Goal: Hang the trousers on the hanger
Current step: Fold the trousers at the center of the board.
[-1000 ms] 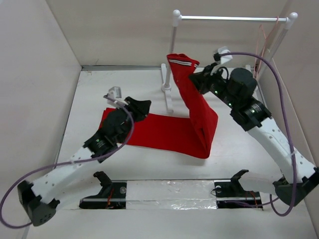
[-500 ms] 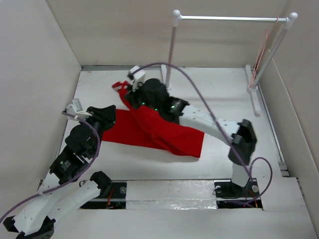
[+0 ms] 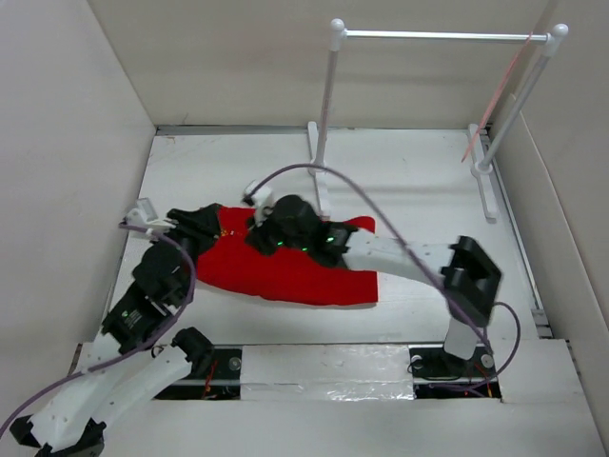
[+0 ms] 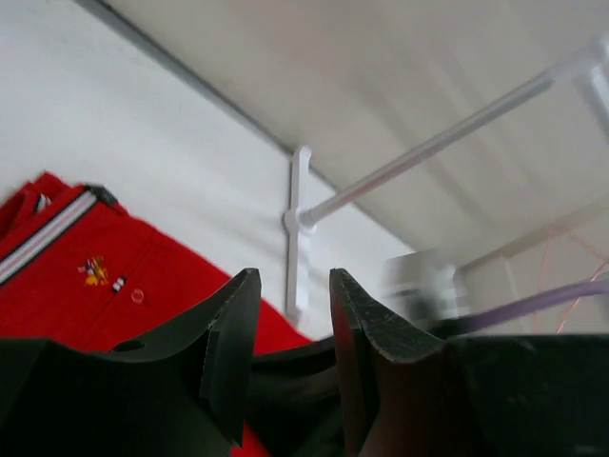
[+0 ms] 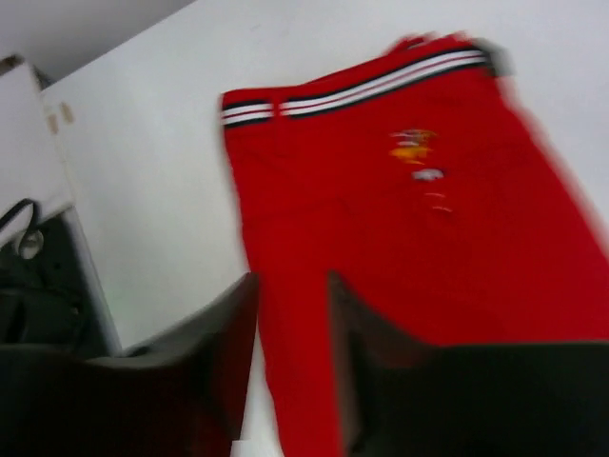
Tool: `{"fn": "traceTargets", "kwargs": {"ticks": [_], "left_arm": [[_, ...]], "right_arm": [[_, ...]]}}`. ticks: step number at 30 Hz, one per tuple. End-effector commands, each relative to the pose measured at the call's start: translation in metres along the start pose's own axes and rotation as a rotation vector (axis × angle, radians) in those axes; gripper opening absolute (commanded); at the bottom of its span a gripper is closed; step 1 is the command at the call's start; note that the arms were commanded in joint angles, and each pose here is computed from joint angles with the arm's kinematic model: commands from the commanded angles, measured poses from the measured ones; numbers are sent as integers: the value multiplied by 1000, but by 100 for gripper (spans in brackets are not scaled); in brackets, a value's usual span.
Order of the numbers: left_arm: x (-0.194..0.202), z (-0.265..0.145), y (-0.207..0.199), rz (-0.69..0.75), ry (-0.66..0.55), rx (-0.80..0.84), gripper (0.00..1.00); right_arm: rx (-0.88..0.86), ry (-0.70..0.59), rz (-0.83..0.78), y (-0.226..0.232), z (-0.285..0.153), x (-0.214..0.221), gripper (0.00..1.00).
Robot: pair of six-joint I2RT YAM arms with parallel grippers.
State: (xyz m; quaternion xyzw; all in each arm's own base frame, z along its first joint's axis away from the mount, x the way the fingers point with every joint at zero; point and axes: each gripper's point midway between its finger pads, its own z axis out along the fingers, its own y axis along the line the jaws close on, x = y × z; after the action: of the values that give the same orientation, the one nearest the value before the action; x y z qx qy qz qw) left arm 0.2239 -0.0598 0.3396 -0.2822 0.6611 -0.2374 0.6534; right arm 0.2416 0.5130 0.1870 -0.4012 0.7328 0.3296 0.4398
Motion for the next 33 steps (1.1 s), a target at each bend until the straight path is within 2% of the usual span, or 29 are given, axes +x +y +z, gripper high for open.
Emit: {"fn": "traceTargets", "kwargs": {"ticks": [1, 2, 3, 4, 6, 7, 8, 9, 14, 17, 19, 22, 25, 26, 29, 31, 33], "left_arm": [[59, 22, -4, 17, 127, 23, 33], [71, 28, -8, 15, 147, 38, 34], [102, 40, 4, 65, 206, -7, 34], [121, 44, 5, 76, 256, 1, 35], [160, 60, 7, 106, 330, -13, 35], [174, 64, 8, 110, 370, -5, 35], [180, 72, -1, 102, 373, 31, 35], [203, 79, 6, 127, 425, 8, 35], [237, 114, 30, 110, 467, -62, 35], [244, 123, 53, 68, 485, -109, 35], [243, 125, 89, 48, 479, -191, 35], [237, 117, 141, -10, 452, -298, 35], [221, 113, 172, -61, 399, -367, 34], [216, 111, 177, -71, 381, -375, 34], [199, 107, 170, -85, 331, -338, 35], [183, 108, 145, -95, 298, -252, 35], [172, 106, 109, -78, 278, -150, 35]], "right_arm": [[150, -236, 67, -67, -67, -53, 16], [164, -282, 75, -73, -91, -61, 3], [193, -265, 89, -84, -101, -46, 0], [256, -200, 116, -105, -109, -6, 0], [322, -217, 148, -122, -141, 6, 0], [343, -209, 175, -129, -149, 18, 0], [386, -168, 199, -146, -158, 49, 0], [400, -183, 206, -151, -166, 54, 0], [492, -96, 280, -209, -169, 100, 0], [514, -79, 347, -248, -164, 116, 0], [528, -58, 388, -274, -162, 130, 0], [538, -92, 428, -309, -157, 136, 0], [484, -111, 470, -328, -151, 138, 0], [473, -154, 461, -334, -150, 127, 0], [460, -190, 439, -333, -154, 111, 0], [490, -227, 390, -329, -173, 85, 0], [492, -194, 355, -310, -183, 85, 0]]}}
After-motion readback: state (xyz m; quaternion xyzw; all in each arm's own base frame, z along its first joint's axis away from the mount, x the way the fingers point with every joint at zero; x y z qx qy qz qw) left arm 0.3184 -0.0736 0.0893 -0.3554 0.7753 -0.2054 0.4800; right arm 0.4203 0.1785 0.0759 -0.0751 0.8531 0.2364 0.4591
